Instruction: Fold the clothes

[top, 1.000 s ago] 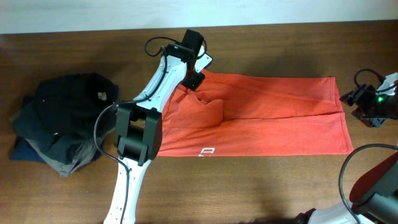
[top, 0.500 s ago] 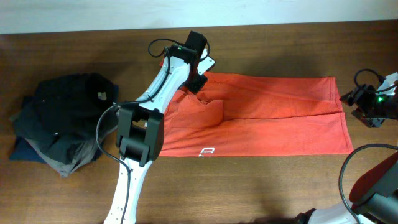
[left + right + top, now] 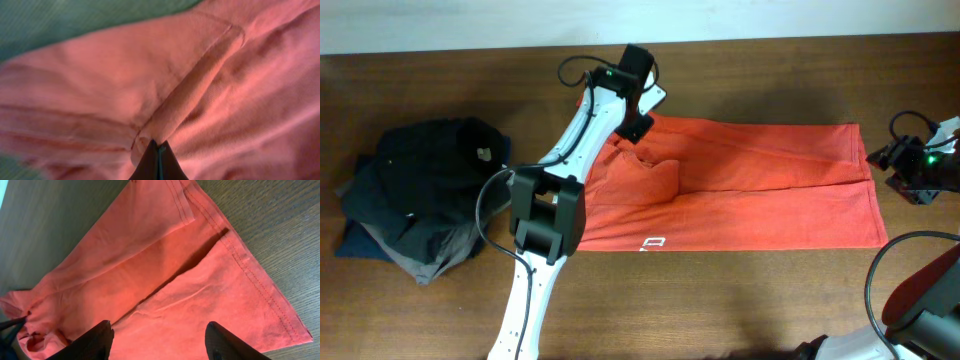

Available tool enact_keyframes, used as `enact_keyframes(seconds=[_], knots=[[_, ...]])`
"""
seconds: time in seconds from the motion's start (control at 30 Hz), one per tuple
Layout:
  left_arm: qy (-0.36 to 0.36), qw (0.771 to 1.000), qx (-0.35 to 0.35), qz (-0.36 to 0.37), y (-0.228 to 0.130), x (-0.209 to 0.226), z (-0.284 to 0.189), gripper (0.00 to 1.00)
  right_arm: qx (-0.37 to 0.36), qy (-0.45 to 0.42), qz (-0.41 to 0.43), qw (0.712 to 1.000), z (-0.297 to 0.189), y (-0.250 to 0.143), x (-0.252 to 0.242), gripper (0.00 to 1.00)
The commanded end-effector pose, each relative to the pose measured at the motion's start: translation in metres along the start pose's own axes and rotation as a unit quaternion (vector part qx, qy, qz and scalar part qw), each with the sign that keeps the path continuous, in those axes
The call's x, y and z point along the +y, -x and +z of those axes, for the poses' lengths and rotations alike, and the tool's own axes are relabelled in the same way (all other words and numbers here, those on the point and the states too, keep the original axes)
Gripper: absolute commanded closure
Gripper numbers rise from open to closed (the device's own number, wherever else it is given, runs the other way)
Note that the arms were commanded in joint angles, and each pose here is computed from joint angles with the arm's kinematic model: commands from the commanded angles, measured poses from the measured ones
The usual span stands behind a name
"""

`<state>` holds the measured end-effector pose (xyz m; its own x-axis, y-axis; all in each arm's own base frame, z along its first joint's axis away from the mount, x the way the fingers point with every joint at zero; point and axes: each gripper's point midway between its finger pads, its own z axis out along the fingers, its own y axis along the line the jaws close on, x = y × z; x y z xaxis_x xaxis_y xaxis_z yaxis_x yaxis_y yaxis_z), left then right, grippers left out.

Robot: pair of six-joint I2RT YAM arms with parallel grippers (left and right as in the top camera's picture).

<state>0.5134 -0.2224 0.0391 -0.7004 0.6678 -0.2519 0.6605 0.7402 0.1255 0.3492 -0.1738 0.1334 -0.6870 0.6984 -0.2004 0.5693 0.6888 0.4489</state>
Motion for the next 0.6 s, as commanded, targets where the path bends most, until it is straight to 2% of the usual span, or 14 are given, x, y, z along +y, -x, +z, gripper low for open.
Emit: enact_keyframes(seconds=[0.0,0.2,0.3,0.37,0.57], knots=[[0.018,0.999,-0.031,-0.002,0.021,0.009,-0.026,0.99,-0.013,-0.002,-0.012,1.000,-0.008,0.005,0.004,0.36],[0.023,0.998,-0.053,-0.002,0.032,0.014,-0.069,1.00,-0.021,-0.001,-0.016,1.000,-0.008,0.009,0.005,0.36],[0.020,0.999,-0.044,-0.002,0.028,0.012,-0.072,0.99,-0.039,0.004,-0.025,0.999,-0.008,0.018,0.008,0.36],[0.016,0.999,-0.033,-0.001,0.022,0.010,-0.072,1.00,-0.053,0.006,-0.033,0.998,-0.006,0.026,0.009,0.47],[0.003,1.000,-0.007,0.007,0.011,-0.002,-0.073,1.00,-0.074,0.010,-0.044,0.996,0.009,0.045,0.007,0.47]])
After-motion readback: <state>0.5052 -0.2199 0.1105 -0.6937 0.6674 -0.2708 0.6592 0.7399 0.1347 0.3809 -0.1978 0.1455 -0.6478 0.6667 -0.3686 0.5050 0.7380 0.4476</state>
